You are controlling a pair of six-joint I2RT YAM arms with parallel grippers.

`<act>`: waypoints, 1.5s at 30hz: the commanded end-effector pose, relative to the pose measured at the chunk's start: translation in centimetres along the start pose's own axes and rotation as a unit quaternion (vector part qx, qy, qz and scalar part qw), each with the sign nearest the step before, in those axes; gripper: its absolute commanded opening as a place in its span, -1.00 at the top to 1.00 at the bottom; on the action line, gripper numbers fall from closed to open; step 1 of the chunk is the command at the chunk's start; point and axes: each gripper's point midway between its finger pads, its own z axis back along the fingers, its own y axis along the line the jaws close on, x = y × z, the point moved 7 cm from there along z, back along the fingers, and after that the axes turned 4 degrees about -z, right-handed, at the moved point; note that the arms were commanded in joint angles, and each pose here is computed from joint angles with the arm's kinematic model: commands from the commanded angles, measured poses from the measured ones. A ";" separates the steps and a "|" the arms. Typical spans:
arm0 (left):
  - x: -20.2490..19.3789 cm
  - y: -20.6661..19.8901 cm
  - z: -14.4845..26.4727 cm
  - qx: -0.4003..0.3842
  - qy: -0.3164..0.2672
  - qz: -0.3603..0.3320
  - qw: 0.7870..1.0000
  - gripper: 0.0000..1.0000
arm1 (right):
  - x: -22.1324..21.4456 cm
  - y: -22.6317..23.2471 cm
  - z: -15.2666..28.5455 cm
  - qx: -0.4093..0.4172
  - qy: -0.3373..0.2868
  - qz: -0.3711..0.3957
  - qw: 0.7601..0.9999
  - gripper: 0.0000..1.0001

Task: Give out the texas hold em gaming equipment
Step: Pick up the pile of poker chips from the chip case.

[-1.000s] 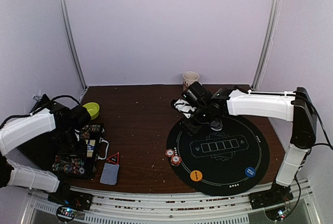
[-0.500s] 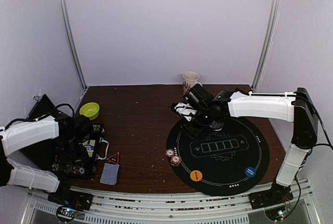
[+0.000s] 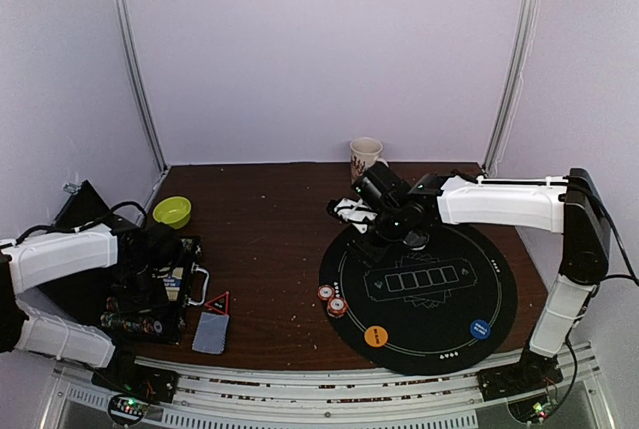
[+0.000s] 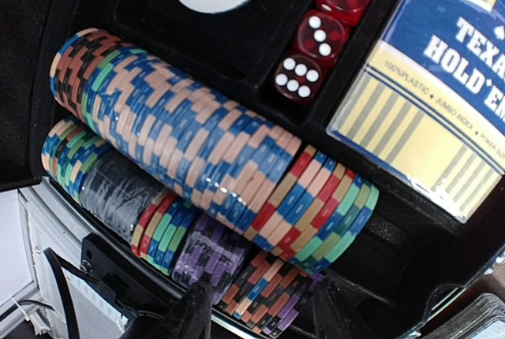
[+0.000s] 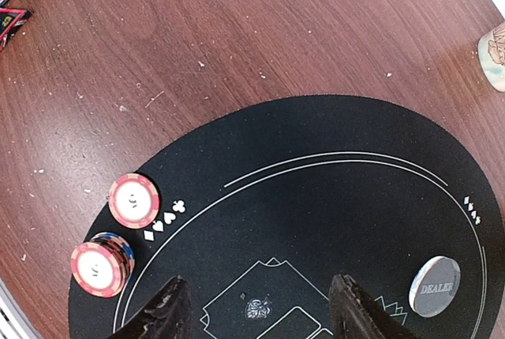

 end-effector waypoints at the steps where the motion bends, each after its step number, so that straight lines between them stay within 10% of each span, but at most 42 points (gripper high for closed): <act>1: -0.4 -1.7 -1.2 -0.046 0.025 -0.011 0.999 0.09 | -0.7 -0.2 0.3 0.006 0.013 0.003 1.000 -0.24; 45: -0.6 -1.3 0.1 -0.002 0.014 -0.029 0.999 -0.29 | -1.8 0.7 -0.9 0.050 0.059 0.016 0.997 -0.26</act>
